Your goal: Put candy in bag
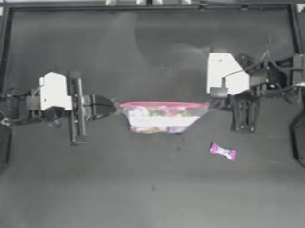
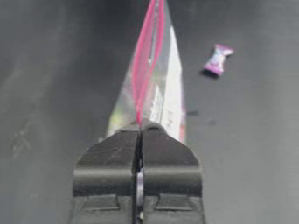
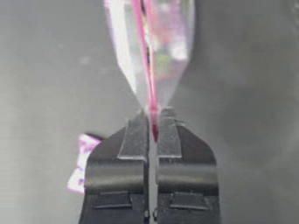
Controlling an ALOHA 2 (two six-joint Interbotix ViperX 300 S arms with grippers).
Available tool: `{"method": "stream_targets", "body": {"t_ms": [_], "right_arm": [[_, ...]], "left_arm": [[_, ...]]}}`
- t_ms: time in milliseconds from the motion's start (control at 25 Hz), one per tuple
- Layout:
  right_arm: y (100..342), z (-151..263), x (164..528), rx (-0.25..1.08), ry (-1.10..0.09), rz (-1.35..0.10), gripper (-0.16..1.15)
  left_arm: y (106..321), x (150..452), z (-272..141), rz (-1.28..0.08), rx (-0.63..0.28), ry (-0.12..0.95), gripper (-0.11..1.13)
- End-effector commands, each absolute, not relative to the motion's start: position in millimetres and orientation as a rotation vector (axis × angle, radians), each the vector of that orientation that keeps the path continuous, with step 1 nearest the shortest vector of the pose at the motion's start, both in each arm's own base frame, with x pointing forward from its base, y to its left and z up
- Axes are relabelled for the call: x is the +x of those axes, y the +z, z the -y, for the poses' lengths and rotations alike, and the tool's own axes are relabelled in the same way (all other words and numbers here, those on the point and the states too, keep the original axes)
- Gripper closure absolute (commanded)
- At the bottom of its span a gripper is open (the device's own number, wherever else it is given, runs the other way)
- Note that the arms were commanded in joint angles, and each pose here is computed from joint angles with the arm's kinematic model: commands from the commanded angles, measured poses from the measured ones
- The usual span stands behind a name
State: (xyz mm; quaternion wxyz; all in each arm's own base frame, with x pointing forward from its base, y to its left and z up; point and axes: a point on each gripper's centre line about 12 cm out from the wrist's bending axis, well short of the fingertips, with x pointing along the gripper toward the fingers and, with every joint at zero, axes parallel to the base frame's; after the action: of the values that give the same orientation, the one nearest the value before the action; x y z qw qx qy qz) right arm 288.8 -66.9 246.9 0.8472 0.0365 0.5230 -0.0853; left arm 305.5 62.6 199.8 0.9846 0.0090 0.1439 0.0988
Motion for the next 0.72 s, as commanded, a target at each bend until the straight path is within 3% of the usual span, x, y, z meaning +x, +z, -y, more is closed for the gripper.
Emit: {"method": "stream_targets", "body": {"t_ms": [40, 720], "right_arm": [[258, 61, 289, 0.068, -0.178, -1.066, 0.92], [242, 47, 292, 0.084, -0.180, -1.026, 0.92]], "left_arm": [[212, 305, -58, -0.250, 0.013, 0.191, 0.95], [182, 308, -50, -0.336, 0.001, 0.167, 0.95]]}}
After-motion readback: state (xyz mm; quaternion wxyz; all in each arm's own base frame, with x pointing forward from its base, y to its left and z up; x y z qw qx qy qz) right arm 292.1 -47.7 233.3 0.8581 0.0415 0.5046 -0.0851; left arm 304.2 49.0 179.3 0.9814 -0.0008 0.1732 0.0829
